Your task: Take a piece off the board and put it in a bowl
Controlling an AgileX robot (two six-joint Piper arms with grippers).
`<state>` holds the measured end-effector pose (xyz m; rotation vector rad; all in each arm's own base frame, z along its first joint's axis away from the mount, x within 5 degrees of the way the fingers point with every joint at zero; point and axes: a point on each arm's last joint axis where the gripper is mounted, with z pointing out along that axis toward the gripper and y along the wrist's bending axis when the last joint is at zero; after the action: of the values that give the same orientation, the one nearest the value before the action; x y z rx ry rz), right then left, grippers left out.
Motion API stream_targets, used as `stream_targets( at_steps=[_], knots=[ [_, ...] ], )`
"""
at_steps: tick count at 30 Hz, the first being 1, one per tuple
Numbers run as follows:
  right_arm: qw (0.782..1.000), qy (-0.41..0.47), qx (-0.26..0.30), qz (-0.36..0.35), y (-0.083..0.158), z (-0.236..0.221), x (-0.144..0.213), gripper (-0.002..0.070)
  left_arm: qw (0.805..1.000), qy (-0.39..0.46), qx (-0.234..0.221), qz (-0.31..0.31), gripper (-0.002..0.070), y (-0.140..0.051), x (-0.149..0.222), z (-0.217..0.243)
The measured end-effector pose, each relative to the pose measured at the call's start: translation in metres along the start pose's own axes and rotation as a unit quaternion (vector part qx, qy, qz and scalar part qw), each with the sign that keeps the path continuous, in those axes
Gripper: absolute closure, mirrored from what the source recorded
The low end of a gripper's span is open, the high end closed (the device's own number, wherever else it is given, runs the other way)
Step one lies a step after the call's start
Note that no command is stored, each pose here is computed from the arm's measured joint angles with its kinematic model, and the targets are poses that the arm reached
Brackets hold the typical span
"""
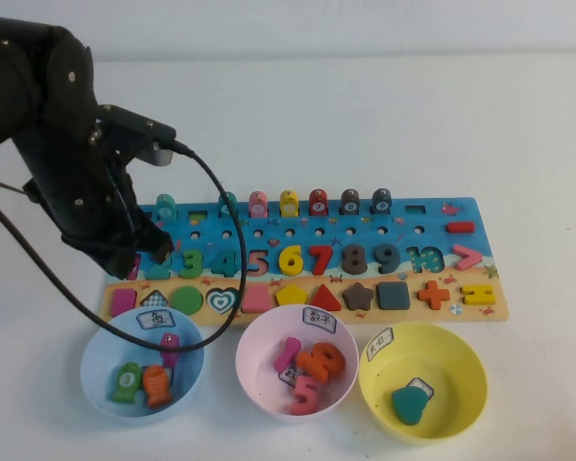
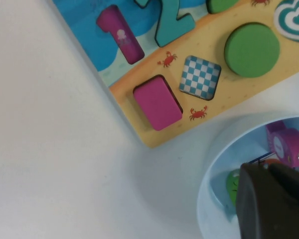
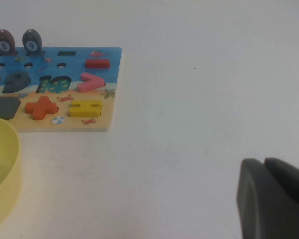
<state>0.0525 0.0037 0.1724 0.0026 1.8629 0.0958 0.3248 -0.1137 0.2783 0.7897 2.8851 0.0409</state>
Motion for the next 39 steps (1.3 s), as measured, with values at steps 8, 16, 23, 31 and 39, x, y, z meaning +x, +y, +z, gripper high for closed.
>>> stream_targets(
  at_steps=[8,16,23,31,39],
  knots=[
    [1.000,0.000,0.000,0.000,0.000,0.000,0.000,0.0694,1.000,0.026,0.000,-0.011,0.0679,0.000,0.004,0.015],
    [1.000,0.000,0.000,0.000,0.000,0.000,0.000,0.0694,0.998,0.052,0.002,-0.047,0.0679,0.002,0.022,0.047],
    [1.000,0.000,0.000,0.000,0.000,0.000,0.000,0.0694,0.994,0.018,-0.008,-0.104,0.0679,0.025,0.025,0.055],
    [1.000,0.000,0.000,0.000,0.000,0.000,0.000,0.0694,0.993,-0.038,-0.016,-0.109,0.0566,0.029,0.016,0.055],
    [1.000,0.000,0.000,0.000,0.000,0.000,0.000,0.0694,0.989,-0.064,-0.015,-0.130,0.0361,0.030,0.010,0.057]
  ],
)
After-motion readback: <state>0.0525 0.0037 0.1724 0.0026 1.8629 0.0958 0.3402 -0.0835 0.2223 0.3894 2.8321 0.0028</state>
